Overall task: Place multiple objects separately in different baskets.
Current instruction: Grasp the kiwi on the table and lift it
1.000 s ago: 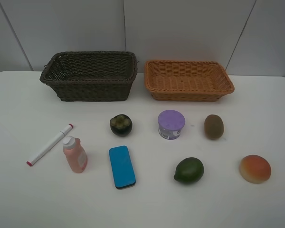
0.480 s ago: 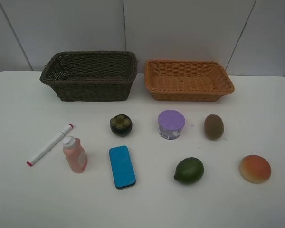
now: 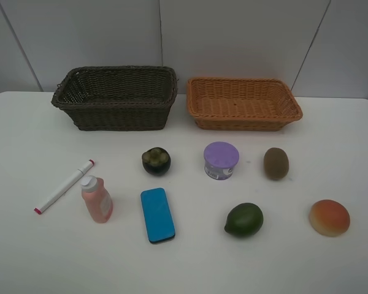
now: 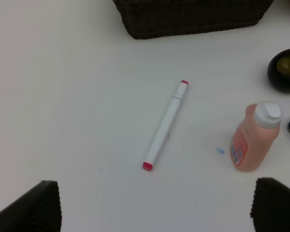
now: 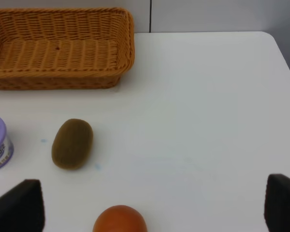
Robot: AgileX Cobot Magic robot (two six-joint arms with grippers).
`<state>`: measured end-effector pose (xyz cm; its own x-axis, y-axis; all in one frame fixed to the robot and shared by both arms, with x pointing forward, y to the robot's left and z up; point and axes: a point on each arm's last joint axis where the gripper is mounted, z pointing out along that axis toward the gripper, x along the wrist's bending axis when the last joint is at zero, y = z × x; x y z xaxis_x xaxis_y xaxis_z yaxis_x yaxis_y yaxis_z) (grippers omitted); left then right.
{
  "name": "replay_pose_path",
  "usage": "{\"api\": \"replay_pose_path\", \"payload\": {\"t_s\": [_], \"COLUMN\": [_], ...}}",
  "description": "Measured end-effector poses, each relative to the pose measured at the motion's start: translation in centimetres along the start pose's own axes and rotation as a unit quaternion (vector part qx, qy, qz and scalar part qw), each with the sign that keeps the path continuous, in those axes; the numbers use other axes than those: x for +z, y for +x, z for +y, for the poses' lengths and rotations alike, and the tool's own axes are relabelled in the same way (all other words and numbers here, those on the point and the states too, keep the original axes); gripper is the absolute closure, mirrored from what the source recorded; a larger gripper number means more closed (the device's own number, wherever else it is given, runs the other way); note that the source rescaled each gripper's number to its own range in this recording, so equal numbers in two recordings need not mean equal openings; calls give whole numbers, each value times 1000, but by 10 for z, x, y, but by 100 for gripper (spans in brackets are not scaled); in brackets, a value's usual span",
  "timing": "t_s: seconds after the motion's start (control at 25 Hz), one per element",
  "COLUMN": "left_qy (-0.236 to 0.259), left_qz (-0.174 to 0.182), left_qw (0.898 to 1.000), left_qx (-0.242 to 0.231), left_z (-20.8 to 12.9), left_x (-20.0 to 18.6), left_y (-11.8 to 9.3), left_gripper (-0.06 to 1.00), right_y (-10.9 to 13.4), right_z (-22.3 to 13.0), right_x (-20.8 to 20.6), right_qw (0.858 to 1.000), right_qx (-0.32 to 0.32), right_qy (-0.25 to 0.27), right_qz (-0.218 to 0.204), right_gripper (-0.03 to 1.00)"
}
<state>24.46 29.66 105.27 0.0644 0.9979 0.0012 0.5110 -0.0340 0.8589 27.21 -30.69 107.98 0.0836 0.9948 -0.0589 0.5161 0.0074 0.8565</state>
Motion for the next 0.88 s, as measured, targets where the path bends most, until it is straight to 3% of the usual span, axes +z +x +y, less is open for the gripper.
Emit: {"api": "replay_pose_path", "payload": {"t_s": [0.36, 0.88], "left_qy": [0, 0], "left_qz": [0, 0], "left_qw": [1000, 1000], "left_qx": [0, 0], "left_z": [0, 0], "left_x": [0, 0], "left_y": [0, 0], "left_gripper": [-6, -6], "right_y": [5, 13], "right_z": [39, 78], "right_x": [60, 147], "right_qw": [997, 989], "right_qx": [-12, -16], "right_qy": [78, 148], "right_qz": [7, 17], "right_gripper": [-2, -2]}}
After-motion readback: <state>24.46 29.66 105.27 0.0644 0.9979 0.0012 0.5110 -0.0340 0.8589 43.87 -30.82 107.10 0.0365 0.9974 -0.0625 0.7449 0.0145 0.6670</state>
